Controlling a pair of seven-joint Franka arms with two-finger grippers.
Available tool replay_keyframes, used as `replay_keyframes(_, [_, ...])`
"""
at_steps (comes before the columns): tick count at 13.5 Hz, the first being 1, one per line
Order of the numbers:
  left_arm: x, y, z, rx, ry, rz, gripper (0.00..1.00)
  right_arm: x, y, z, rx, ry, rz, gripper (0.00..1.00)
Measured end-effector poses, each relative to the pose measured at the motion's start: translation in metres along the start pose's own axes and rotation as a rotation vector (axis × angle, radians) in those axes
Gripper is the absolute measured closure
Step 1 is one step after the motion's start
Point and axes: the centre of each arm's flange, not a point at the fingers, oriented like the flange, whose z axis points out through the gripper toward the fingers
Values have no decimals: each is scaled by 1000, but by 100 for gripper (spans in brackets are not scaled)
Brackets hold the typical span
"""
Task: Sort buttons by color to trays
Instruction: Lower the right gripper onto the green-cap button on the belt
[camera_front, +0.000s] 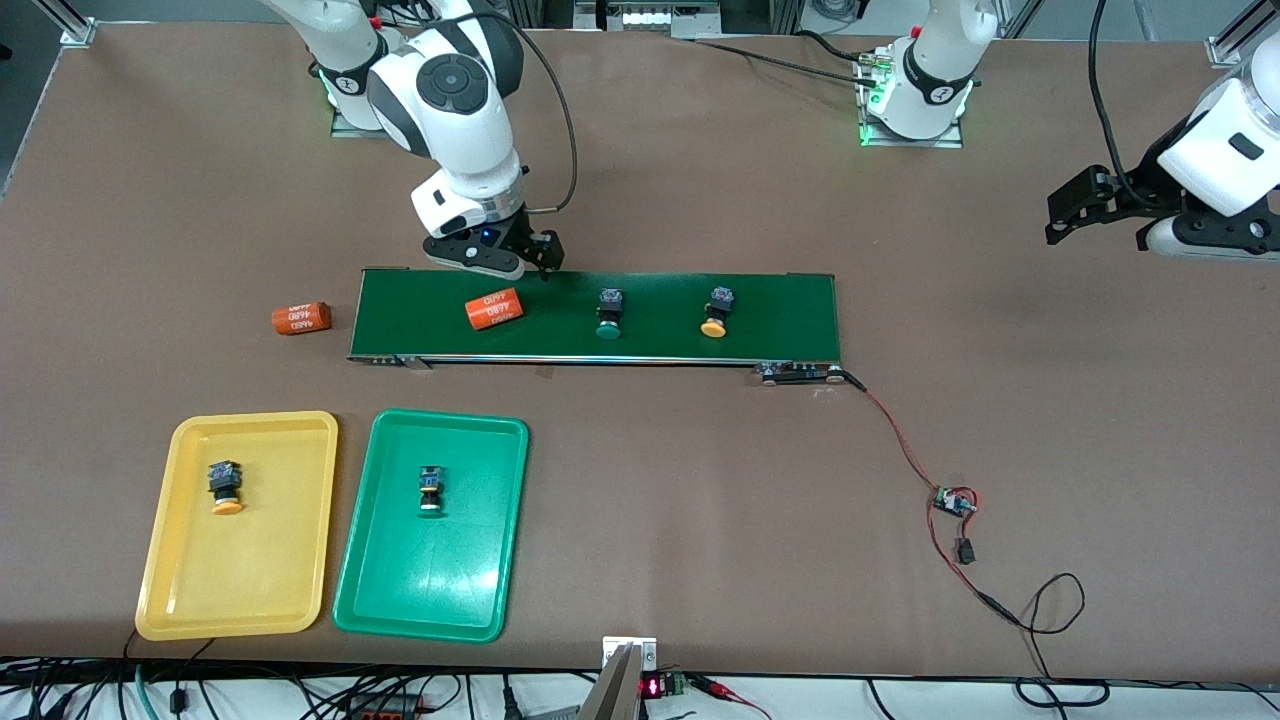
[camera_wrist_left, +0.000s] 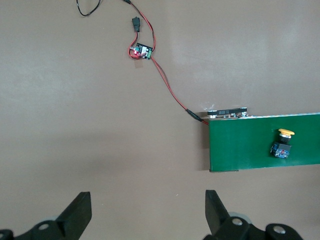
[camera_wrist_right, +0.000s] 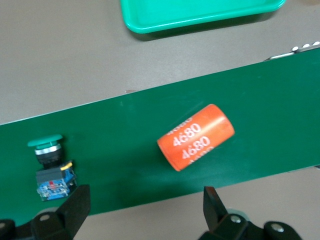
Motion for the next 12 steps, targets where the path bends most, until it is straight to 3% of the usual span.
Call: replay_keyframes(12, [1, 3, 2, 0, -3, 6, 0, -3, -18, 18, 6, -1, 30, 0])
